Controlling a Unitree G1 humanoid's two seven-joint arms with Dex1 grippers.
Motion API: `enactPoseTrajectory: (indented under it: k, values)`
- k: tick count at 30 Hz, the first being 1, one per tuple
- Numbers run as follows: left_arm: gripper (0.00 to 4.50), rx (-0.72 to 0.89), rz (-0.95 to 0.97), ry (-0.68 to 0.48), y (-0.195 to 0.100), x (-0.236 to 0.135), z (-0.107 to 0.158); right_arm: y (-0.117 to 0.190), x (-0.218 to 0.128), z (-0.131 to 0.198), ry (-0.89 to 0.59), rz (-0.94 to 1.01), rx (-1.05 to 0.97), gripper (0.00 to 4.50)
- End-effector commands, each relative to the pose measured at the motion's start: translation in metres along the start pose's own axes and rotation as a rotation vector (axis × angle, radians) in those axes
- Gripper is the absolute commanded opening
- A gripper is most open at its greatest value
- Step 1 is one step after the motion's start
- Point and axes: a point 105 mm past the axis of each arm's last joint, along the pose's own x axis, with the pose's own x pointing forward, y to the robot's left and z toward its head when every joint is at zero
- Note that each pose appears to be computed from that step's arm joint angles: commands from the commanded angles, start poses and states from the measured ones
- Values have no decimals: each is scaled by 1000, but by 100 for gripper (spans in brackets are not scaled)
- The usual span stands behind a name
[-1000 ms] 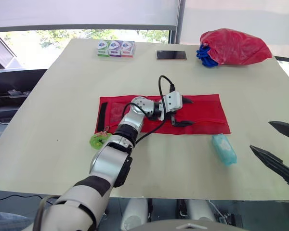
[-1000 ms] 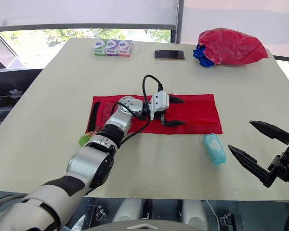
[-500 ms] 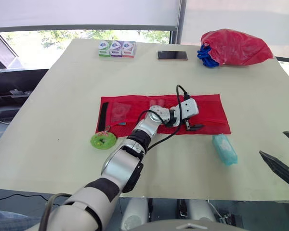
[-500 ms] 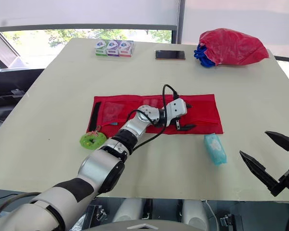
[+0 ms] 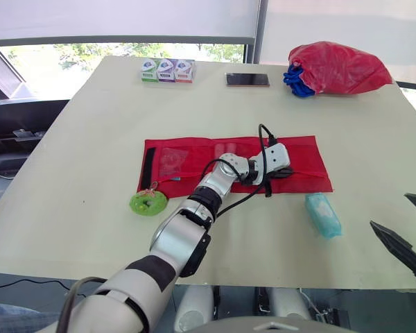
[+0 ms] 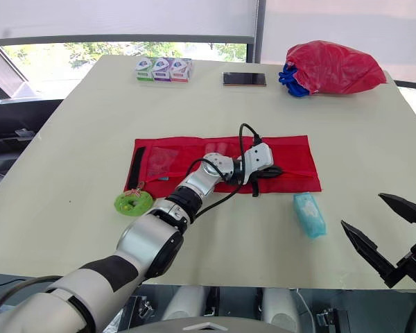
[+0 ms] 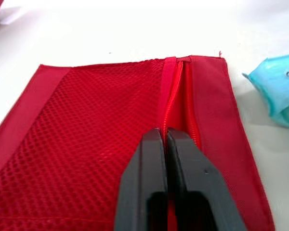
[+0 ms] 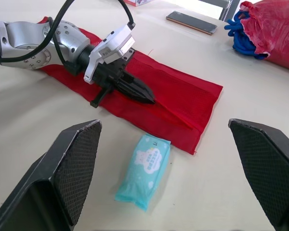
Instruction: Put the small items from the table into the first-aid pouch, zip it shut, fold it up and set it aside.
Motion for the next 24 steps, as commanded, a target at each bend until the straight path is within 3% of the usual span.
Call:
enactPoseTrajectory:
  k: [1, 9, 17, 19, 21, 22, 24]
  values:
    - [4, 18, -9, -68, 3, -1, 21, 4, 10, -9, 41, 0, 27, 450]
    - [4, 33, -60, -100, -6, -7, 31, 8, 42, -62, 232, -62, 55, 450]
    - [4, 22, -72, -100, -17, -9, 31, 21, 71, -101, 295, -109, 133, 450]
    - [0, 19, -72, -98, -18, -9, 31, 27, 75, -104, 302, -99, 139, 400]
    - [0, 15, -70, -96, -19, -8, 30, 33, 76, -104, 291, -85, 149, 322]
    - [0, 13, -70, -94, -19, -8, 30, 33, 76, -103, 289, -88, 147, 256]
    - [0, 11, -67, -90, -19, -9, 28, 29, 70, -101, 291, -105, 141, 183]
